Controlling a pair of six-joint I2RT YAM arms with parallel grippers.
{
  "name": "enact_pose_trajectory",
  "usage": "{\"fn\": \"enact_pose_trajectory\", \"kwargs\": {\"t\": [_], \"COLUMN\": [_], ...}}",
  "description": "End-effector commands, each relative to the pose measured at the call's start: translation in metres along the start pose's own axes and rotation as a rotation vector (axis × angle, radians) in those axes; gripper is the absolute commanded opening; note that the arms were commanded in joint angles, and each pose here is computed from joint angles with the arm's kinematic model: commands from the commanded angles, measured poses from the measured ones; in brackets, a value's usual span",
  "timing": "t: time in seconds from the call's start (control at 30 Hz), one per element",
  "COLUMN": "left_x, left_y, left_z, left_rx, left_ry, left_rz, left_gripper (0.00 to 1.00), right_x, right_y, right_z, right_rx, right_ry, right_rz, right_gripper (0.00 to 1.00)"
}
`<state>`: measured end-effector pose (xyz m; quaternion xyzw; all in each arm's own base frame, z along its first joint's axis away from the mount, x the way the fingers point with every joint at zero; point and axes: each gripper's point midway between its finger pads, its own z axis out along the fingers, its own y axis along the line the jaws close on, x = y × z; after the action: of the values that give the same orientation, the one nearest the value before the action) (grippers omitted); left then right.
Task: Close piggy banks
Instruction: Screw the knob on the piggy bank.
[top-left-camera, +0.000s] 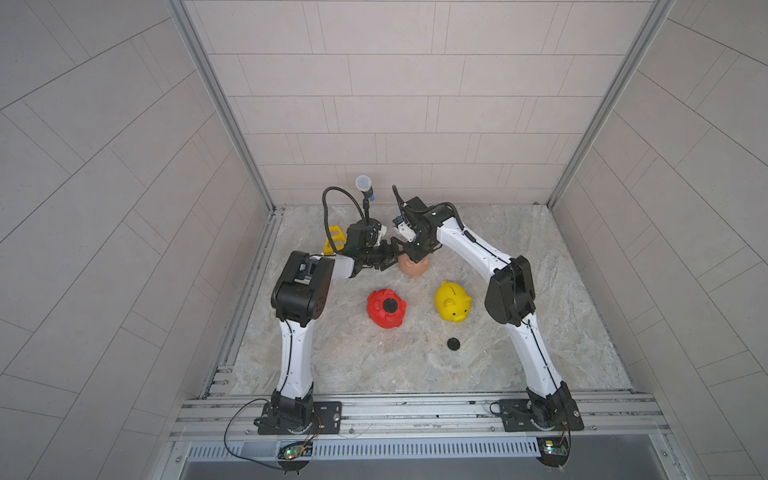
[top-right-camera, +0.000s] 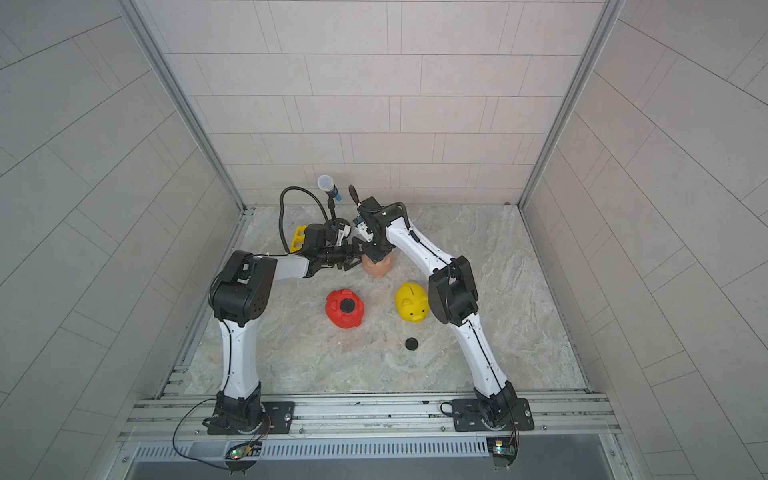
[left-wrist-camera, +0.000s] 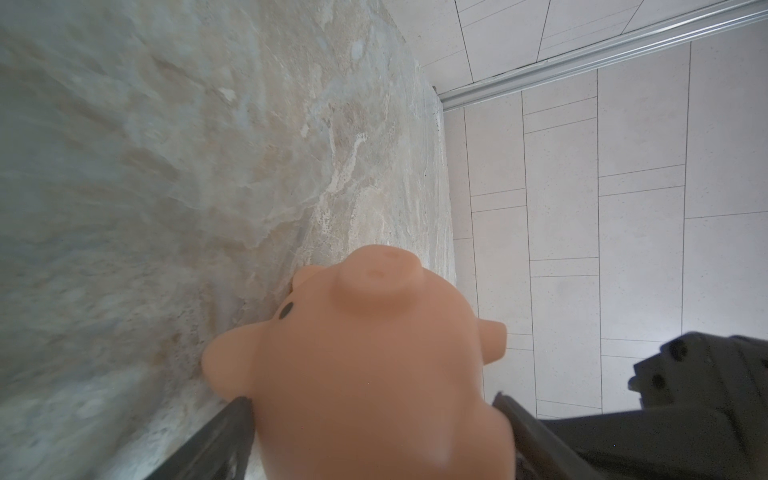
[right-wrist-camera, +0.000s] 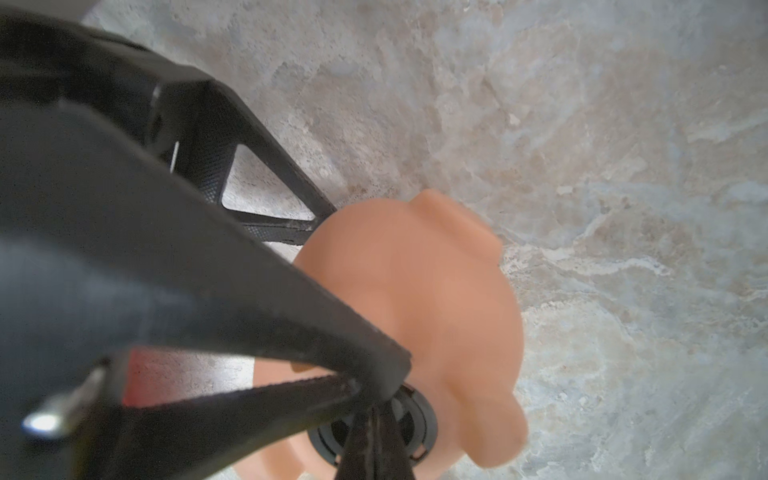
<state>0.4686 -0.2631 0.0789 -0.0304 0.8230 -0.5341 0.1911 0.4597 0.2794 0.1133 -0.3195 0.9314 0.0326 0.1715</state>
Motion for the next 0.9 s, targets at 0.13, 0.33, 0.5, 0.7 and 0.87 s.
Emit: {"fn": "enact_pose_trajectory", "kwargs": {"t": [0.13, 0.33, 0.5, 0.7, 0.87], "left_x": [0.008, 0.008, 0.009, 0.009, 0.009], "left_y": [0.025, 0.024, 0.024, 0.023, 0.023], "left_z": [0.004, 0.004, 0.004, 0.003, 0.003], "left_rx": [-0.081, -0.081, -0.081, -0.085, -0.088], "left_ry": [0.009, 0.01, 0.011, 0.01, 0.01], "left_rz": [-0.042, -0.041, -0.039, -0.035, -0.034], "left_gripper": [0.92, 0.92, 0.92, 0.91, 0.91], "right_x": [0.038, 0.032, 0.031, 0.028, 0.026], "right_y": [0.004, 0.009, 0.006, 0.01, 0.009], "right_z": [0.047, 0.046, 0.044, 0.046, 0.045], "right_rx": [-0.005, -0.025, -0.007, -0.036, -0.041], "right_ry": [0.169, 0.15, 0.144, 0.142, 0.136], "right_rz": [0.221, 0.35, 0.454, 0.558, 0.582], "right_gripper": [0.0, 0.0, 0.0, 0.0, 0.0]}}
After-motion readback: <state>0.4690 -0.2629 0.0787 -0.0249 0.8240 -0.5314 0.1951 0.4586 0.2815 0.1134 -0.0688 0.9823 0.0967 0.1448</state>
